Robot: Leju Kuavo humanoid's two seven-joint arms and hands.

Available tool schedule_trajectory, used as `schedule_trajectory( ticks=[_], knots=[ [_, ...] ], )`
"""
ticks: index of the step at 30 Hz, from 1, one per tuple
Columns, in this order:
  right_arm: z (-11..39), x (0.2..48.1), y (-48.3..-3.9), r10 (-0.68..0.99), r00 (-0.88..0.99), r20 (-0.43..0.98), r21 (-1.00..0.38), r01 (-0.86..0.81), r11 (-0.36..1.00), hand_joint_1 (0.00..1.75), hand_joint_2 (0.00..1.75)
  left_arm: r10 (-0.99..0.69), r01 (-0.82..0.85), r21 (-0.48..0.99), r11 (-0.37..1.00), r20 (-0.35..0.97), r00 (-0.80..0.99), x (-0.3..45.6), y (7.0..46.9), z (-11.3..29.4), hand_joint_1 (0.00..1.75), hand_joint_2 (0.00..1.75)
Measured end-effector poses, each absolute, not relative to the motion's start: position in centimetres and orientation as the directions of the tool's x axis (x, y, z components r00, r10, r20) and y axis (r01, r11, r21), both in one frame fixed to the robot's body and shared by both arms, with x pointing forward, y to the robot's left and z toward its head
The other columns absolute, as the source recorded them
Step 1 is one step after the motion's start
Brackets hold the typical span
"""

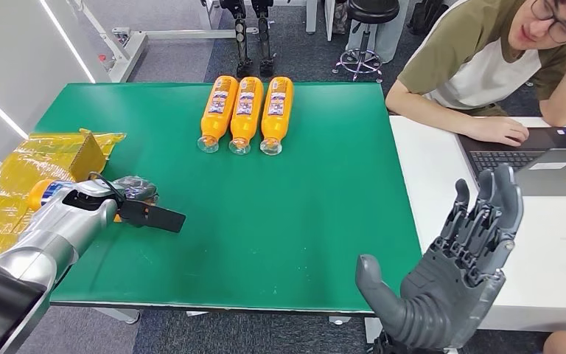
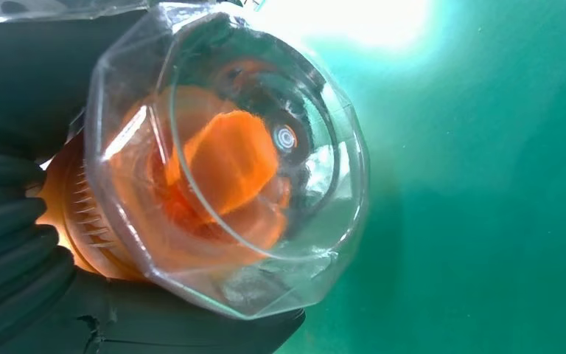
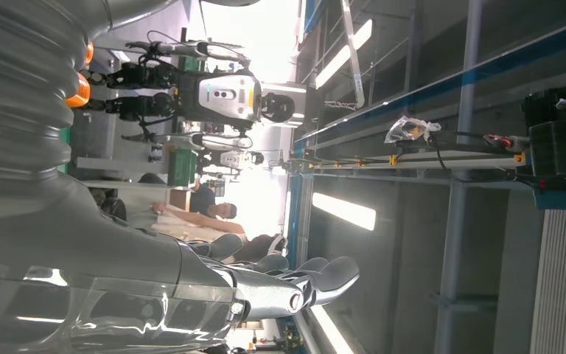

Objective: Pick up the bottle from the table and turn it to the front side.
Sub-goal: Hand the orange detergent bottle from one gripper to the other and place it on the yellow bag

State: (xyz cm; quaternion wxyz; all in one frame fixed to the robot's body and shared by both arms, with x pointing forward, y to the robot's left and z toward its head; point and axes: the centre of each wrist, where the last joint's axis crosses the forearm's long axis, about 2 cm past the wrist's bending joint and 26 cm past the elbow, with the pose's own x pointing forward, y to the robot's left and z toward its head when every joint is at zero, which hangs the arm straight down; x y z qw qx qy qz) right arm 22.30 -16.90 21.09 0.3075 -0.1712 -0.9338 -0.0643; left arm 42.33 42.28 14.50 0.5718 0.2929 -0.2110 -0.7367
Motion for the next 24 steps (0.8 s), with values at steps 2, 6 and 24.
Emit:
schedule_trajectory(
  ticks=[2, 6, 24],
  knots=[
    [21.09, 22.3, -16.9, 0.28, -0.752, 0.596, 0.015, 0.359, 0.933, 0.0, 1.75, -0.966, 0.719, 0.646, -0.257, -0.19, -0.175, 42.33, 42.28, 14.5, 1.75, 1.75],
    [21.09, 22.3, -16.9, 0.28, -0.752, 0.596, 0.015, 0.359, 0.933, 0.0, 1.75, -0.966, 0.719, 0.646, -0.257, -0.19, -0.175, 42.33, 42.28, 14.5, 1.75, 1.75],
    [21.09, 22.3, -16.9, 0.28, -0.752, 0.596, 0.015, 0.359, 0.933, 0.0, 1.75, -0.966, 0.719, 0.646, -0.257, -0.19, -0.175, 42.33, 42.28, 14.5, 1.75, 1.75]
  ],
)
